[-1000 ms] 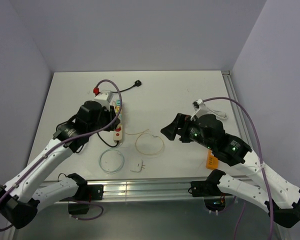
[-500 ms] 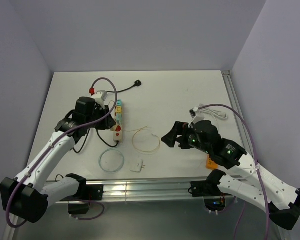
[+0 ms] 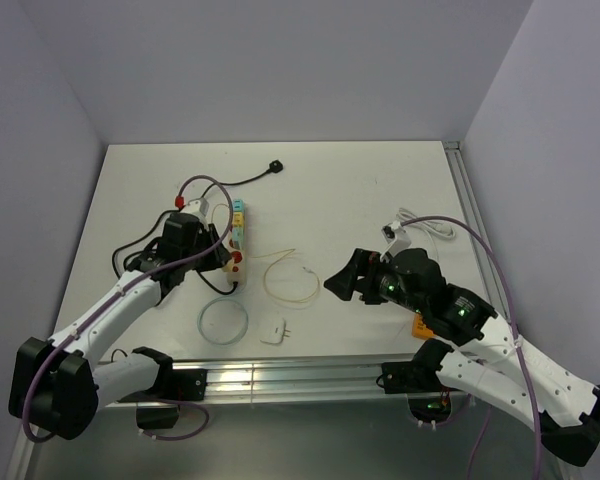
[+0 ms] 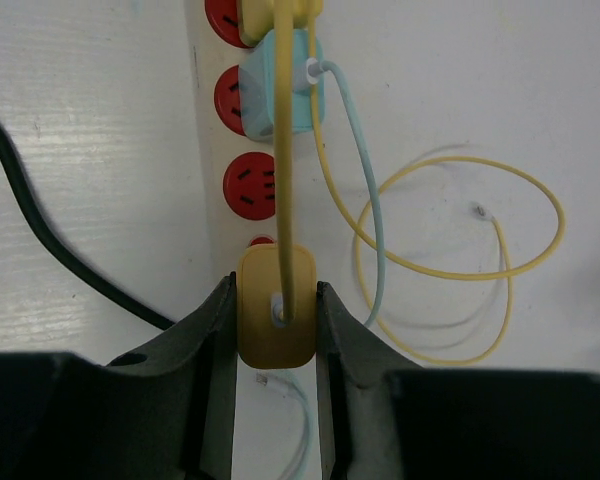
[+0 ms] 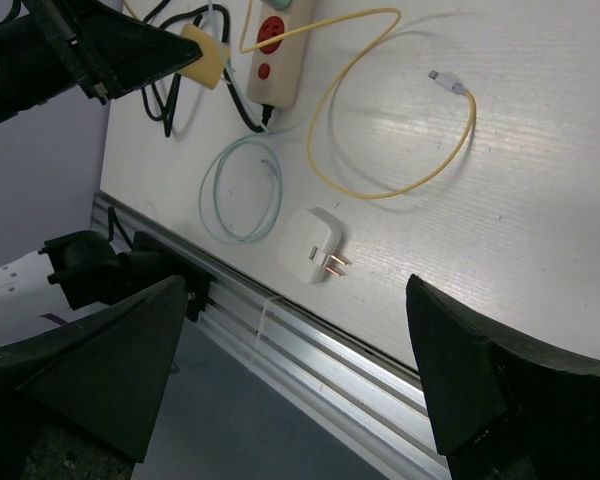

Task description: Insert the plug

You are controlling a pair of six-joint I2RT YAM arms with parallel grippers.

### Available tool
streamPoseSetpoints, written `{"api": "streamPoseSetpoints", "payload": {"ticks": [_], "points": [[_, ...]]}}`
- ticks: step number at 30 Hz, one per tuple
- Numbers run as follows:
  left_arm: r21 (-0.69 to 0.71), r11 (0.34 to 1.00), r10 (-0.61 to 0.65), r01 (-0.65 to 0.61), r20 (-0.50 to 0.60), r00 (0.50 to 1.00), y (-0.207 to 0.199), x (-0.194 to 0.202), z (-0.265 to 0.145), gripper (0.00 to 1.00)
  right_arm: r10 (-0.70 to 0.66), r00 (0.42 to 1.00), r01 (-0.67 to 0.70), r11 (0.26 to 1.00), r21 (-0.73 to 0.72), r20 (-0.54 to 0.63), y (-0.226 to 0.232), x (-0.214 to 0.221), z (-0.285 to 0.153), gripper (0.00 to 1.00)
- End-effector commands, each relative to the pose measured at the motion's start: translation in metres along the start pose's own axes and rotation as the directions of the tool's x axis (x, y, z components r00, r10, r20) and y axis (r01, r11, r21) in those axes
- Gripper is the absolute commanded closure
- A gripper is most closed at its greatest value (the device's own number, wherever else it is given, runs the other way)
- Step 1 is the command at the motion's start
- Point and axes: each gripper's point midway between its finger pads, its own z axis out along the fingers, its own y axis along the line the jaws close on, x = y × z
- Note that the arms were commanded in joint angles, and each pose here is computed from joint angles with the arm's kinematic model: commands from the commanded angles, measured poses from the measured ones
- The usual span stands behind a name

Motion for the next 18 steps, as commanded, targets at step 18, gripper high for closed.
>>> {"api": "streamPoseSetpoints", "payload": {"ticks": [18], "points": [[0.019, 0.998, -0.064, 0.061, 0.189, 0.98, -0.011, -0.041, 0.034, 0.99, 0.037, 0.999, -0.036, 0.998, -0.057, 0.016, 0.006, 0.0, -0.007, 0.04]]}}
